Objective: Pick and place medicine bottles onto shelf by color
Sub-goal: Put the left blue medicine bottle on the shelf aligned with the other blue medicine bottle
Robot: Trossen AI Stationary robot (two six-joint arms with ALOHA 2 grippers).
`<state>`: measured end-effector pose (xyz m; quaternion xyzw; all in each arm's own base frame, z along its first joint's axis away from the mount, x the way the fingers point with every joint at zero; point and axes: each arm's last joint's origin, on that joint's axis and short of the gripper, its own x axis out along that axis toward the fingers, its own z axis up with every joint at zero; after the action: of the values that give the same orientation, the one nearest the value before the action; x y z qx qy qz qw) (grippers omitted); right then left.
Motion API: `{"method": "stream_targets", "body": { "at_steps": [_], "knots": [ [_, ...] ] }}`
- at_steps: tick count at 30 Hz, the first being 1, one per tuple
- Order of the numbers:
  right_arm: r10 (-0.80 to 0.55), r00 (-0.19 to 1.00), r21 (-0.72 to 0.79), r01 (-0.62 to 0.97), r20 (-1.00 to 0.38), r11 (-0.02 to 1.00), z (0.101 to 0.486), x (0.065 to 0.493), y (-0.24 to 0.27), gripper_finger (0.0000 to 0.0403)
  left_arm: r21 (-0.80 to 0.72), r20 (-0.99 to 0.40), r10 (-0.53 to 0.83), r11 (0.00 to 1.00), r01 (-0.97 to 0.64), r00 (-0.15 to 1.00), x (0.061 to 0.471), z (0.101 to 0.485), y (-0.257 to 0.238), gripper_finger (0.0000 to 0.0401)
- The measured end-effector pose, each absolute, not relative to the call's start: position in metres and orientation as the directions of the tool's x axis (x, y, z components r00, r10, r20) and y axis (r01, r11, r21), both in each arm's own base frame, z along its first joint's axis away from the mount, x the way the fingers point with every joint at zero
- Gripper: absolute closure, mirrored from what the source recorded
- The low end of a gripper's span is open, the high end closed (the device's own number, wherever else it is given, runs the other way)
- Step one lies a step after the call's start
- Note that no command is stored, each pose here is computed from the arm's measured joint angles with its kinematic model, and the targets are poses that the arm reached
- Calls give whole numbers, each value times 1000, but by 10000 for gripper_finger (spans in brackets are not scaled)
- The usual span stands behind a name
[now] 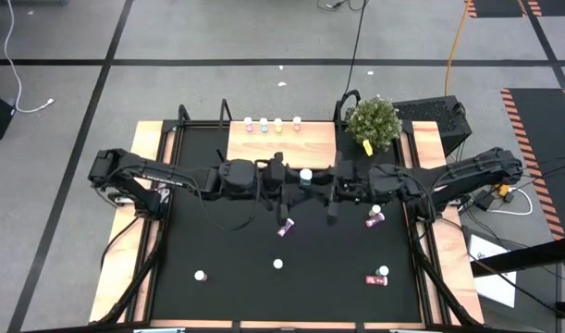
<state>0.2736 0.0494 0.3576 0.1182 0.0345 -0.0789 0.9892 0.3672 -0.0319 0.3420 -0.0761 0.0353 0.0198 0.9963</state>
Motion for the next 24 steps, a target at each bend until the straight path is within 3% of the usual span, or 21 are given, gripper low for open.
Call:
{"method": "stream_targets", "body": {
  "at_steps": [5,9,14,24],
  "knots": [
    [-166,967,154,196,-192,968,352,264,44,304,-128,-271,44,988,-82,961,349,337,-28,74],
    [-176,923,27,197,-342,980,337,260,43,300,-138,-303,82,982,-129,950,326,353,-21,42],
    [-136,900,-33,135,-415,990,321,272,44,303,-154,-245,97,979,-137,965,315,379,-9,61],
    [-103,905,-23,102,-412,994,305,297,35,299,-52,-491,50,995,-87,870,327,384,-7,126]
  ]
}}
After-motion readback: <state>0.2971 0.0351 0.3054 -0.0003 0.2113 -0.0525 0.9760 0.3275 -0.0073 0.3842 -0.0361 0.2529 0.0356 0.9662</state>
